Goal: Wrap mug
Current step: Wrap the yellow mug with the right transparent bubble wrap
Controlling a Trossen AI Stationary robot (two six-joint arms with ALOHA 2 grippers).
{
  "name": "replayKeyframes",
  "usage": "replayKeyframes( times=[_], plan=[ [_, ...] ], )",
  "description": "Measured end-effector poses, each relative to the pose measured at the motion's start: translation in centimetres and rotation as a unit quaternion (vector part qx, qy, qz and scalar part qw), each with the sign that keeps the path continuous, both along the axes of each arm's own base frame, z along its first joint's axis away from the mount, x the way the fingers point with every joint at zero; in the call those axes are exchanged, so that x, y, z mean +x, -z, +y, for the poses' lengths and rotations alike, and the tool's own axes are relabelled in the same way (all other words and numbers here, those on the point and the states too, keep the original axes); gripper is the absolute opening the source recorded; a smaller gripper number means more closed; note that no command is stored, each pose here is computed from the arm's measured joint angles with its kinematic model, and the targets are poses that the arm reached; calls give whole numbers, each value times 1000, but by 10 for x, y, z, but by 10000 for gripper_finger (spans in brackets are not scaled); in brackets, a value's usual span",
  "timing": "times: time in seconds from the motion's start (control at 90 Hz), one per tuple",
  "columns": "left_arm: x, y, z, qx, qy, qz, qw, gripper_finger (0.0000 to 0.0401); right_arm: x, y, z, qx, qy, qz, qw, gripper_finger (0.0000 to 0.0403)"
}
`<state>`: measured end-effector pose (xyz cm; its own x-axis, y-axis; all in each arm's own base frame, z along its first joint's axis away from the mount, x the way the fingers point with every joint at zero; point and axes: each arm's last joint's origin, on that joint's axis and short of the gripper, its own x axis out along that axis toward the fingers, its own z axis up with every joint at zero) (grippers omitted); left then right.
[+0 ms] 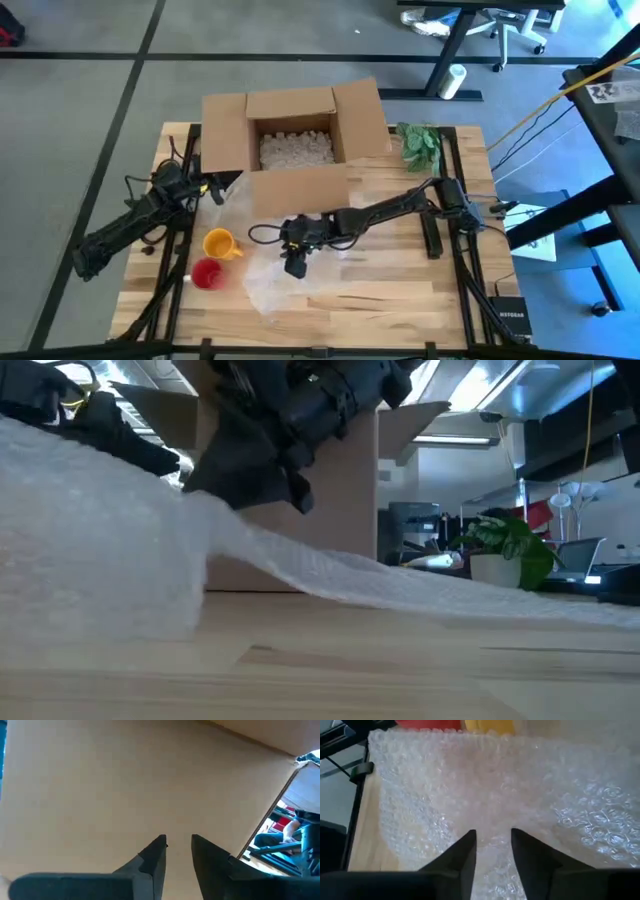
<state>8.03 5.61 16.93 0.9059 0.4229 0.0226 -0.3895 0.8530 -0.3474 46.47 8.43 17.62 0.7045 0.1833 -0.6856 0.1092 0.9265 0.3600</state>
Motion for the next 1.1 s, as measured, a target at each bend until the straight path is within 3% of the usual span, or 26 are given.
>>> replayKeyframes(
  times=[0.356,0.744,1.1],
  plan=[
    [0,0,-1,1,12,-1,1000,74,-2,-2,0,48,-44,16,998,135],
    [1,-2,-5,3,77,3,997,74,-15,-38,-5,-7,-24,-7,1000,135],
    [-7,3,-11,-42,83,135,987,74,-25,-35,-9,-50,5,47,998,135]
  ],
)
